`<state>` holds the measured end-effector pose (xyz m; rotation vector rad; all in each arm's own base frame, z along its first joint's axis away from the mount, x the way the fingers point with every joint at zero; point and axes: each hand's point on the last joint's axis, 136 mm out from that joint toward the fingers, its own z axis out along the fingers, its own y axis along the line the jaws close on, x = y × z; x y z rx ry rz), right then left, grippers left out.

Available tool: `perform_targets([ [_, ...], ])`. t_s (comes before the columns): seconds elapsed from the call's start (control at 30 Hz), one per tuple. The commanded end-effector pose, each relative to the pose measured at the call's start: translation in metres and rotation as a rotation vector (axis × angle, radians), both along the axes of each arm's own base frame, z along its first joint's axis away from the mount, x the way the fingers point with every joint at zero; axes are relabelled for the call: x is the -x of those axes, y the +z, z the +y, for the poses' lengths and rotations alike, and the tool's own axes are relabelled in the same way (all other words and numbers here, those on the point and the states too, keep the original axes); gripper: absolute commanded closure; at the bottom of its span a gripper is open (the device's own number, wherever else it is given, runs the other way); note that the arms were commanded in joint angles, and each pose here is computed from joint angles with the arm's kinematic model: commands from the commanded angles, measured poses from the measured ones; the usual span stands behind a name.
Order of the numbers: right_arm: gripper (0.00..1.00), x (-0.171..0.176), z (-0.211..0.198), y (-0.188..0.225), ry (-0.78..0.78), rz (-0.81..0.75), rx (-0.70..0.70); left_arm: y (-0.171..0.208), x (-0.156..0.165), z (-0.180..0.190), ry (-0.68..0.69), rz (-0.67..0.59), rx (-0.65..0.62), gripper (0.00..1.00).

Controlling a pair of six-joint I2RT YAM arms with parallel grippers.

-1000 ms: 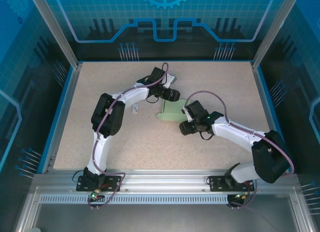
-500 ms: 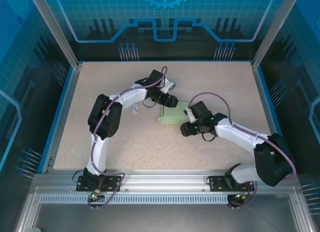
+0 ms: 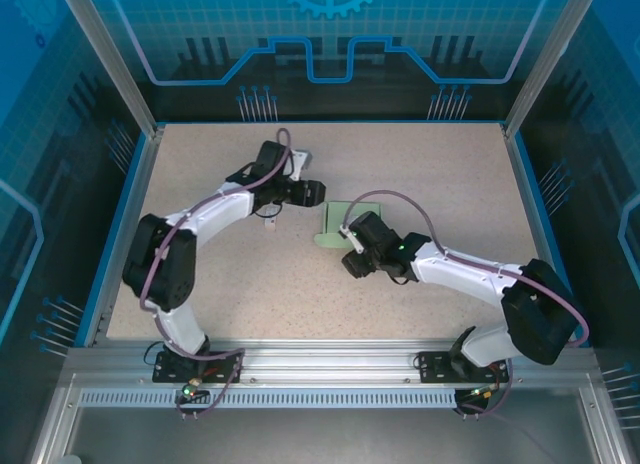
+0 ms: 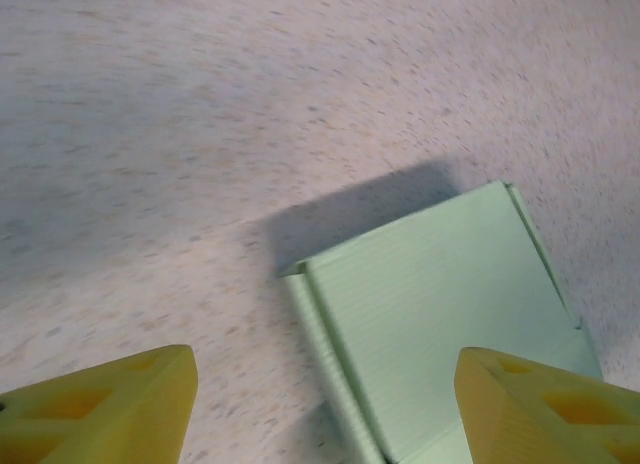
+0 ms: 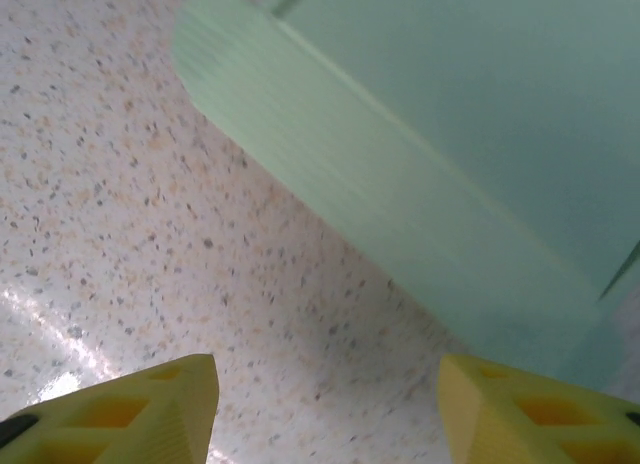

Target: Fold the paper box

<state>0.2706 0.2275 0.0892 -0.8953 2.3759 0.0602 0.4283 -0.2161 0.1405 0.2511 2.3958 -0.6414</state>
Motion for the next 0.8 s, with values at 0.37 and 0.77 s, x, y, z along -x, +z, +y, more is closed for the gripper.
perform_targets([
  [0.37, 0.34, -0.061, 0.022, -0.035, 0.262, -0.234, 0.607, 0.010, 0.011, 0.084, 0.274, -0.045, 0.060, 0.30],
  [0.77, 0.57, -0.071, 0.028, -0.023, 0.275, -0.327, 0.605, 0.003, 0.016, 0.083, 0.262, -0.026, 0.069, 0.30],
])
